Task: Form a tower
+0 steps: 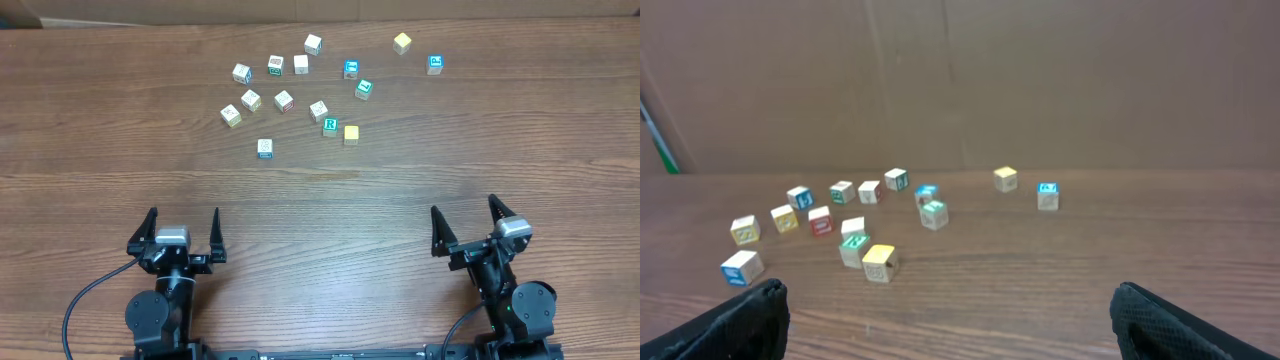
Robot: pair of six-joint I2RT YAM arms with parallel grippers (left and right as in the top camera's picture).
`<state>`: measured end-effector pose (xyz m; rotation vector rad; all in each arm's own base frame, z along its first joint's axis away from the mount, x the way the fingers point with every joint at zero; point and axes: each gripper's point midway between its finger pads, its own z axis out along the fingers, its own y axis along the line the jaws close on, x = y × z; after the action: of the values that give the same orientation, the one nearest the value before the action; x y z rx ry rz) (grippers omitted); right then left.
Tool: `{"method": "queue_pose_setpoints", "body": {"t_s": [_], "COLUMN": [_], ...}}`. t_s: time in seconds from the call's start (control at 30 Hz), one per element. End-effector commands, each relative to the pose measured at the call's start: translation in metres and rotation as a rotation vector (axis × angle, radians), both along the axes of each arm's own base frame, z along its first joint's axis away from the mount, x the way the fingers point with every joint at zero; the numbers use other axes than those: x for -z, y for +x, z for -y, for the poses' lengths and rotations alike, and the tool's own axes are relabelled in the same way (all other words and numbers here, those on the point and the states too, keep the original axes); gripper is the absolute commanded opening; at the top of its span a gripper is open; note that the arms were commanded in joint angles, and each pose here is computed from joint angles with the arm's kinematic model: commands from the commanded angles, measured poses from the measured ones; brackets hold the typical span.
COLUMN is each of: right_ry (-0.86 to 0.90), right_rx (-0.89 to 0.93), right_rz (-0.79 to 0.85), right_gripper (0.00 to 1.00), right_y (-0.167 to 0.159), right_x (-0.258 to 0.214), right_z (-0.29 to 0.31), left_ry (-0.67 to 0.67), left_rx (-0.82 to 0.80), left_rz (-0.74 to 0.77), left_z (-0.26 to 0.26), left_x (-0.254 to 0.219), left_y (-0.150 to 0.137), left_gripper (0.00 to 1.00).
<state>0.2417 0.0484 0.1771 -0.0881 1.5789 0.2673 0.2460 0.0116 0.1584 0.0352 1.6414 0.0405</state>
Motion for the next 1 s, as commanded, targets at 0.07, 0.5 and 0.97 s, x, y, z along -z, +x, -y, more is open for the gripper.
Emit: {"method": "queue_pose_setpoints", "body": {"t_s": [0.07, 0.5, 0.97], "right_ry": [0.134, 0.166, -0.056], "right_rx": [-0.007, -0.029, -0.026], "right_rz": [0.01, -0.014, -0.545], "right_gripper": [1.0, 1.0, 1.0], "right_y": [-0.001, -0.017, 0.078], "right_x": [-0.007, -0.07, -0.194], "right_z": [-0.001, -0.002, -0.015], "left_ry": [-0.012, -0.012, -0.012], "left_rx": [-0.002, -0.002, -0.003], "left_rz": [0.003, 0.003, 0.003], "left_z": [0.0, 0.0, 0.0], "left_x": [0.0, 0.0, 0.0], "left_y": [0.0, 0.0, 0.0], "left_gripper": [0.99, 1.0, 1.0]}}
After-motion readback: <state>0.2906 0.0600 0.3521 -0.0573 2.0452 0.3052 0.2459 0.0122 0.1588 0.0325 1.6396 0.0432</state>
